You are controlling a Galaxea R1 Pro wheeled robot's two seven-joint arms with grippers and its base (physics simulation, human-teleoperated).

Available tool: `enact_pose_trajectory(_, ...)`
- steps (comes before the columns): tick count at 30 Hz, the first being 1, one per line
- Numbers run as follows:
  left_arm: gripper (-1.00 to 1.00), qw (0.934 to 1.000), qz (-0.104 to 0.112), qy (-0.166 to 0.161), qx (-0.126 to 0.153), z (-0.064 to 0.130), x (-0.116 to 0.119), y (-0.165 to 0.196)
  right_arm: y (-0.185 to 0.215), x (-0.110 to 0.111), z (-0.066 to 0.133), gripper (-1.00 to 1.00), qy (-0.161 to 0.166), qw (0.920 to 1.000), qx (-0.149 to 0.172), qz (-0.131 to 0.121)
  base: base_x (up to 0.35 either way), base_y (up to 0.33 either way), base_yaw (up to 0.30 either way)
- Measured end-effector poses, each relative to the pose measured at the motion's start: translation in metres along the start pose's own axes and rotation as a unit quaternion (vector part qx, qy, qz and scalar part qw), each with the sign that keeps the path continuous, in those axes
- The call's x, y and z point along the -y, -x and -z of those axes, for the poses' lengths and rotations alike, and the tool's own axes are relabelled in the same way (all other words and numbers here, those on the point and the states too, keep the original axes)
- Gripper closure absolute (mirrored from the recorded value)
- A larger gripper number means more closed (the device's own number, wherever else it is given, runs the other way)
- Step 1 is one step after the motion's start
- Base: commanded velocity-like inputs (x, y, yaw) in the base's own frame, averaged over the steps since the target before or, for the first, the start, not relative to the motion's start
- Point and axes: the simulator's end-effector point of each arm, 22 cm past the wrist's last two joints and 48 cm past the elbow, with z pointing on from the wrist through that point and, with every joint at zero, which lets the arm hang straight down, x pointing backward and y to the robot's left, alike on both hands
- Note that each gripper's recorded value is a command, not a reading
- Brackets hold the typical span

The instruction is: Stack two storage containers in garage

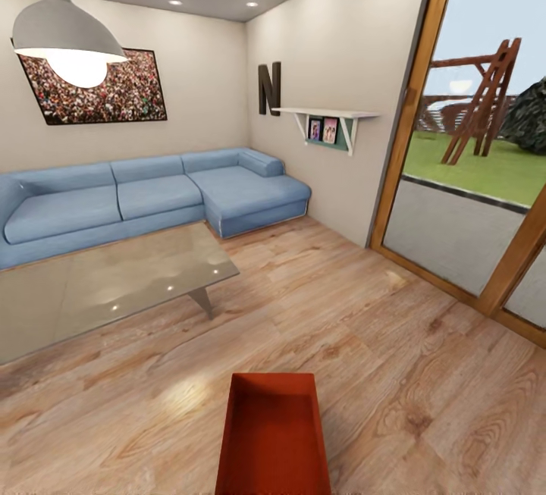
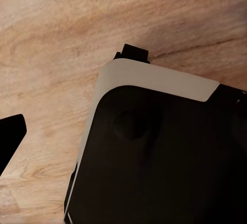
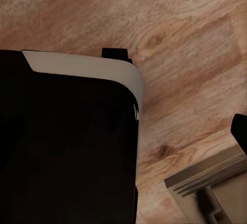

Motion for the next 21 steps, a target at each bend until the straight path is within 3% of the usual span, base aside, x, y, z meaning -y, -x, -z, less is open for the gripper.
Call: enact_pose_trajectory(21,-1.00,0.9999,-0.001,0.005,-0.016,-0.003,-0.004,-0.013,-0.013,-0.001,-0.001,-1.00,0.001,0.9999,-0.017,0.000,0.000,0.000,0.000)
